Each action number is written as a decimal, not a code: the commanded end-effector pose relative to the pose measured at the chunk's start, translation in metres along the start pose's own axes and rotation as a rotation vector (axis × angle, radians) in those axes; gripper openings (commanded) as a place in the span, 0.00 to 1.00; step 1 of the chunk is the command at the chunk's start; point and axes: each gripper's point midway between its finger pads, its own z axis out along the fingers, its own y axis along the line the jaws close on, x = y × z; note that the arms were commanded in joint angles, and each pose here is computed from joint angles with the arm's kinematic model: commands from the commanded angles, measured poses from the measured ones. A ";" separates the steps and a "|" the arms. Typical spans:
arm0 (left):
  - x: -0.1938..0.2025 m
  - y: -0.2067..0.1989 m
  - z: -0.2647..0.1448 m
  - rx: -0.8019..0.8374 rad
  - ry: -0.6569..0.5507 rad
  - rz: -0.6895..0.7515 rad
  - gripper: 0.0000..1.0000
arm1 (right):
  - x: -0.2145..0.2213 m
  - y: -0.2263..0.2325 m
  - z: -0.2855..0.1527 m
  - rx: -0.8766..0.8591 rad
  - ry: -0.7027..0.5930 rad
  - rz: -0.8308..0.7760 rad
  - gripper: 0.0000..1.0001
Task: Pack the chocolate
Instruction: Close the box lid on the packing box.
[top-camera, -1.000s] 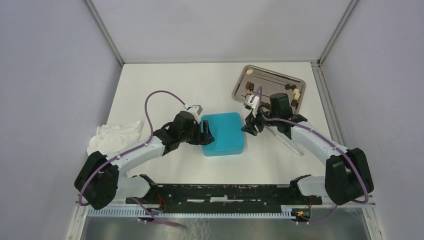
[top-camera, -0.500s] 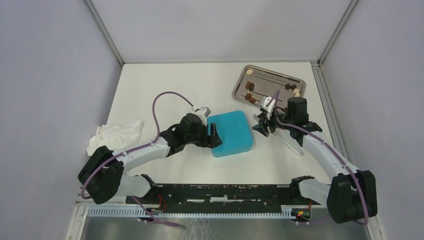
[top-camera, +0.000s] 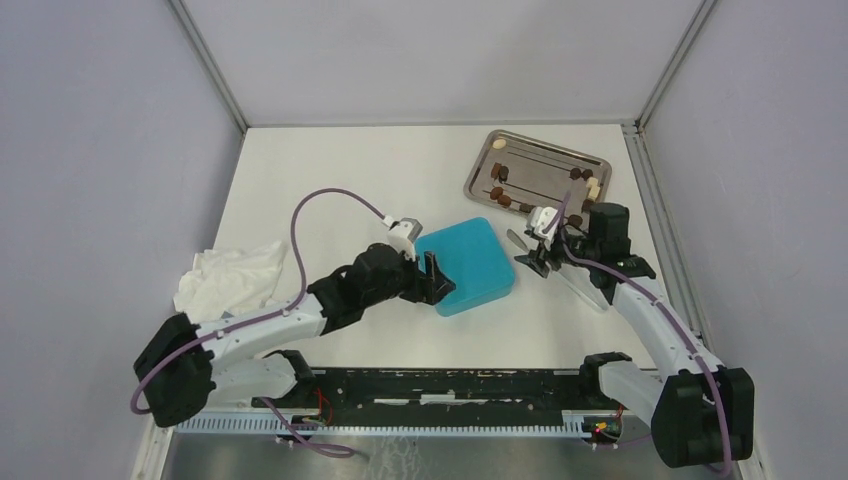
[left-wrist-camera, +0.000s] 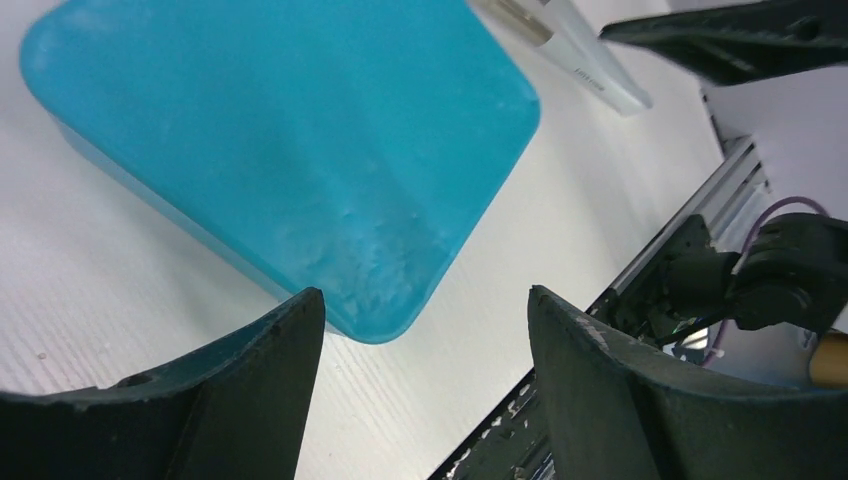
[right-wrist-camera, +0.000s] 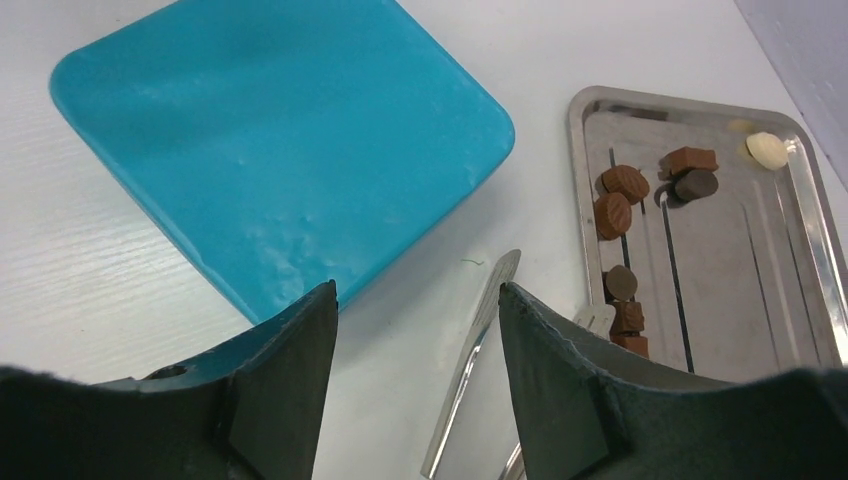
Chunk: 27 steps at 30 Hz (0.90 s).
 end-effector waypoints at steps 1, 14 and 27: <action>-0.027 -0.007 -0.024 0.031 -0.161 -0.024 0.79 | -0.012 0.024 0.000 -0.116 -0.112 -0.100 0.66; -0.047 0.065 -0.036 -0.371 -0.181 0.005 0.62 | 0.015 0.031 0.001 -0.115 -0.061 -0.277 0.54; -0.009 0.095 -0.004 -0.491 -0.008 0.030 0.38 | 0.056 0.007 0.029 -0.028 0.154 0.011 0.20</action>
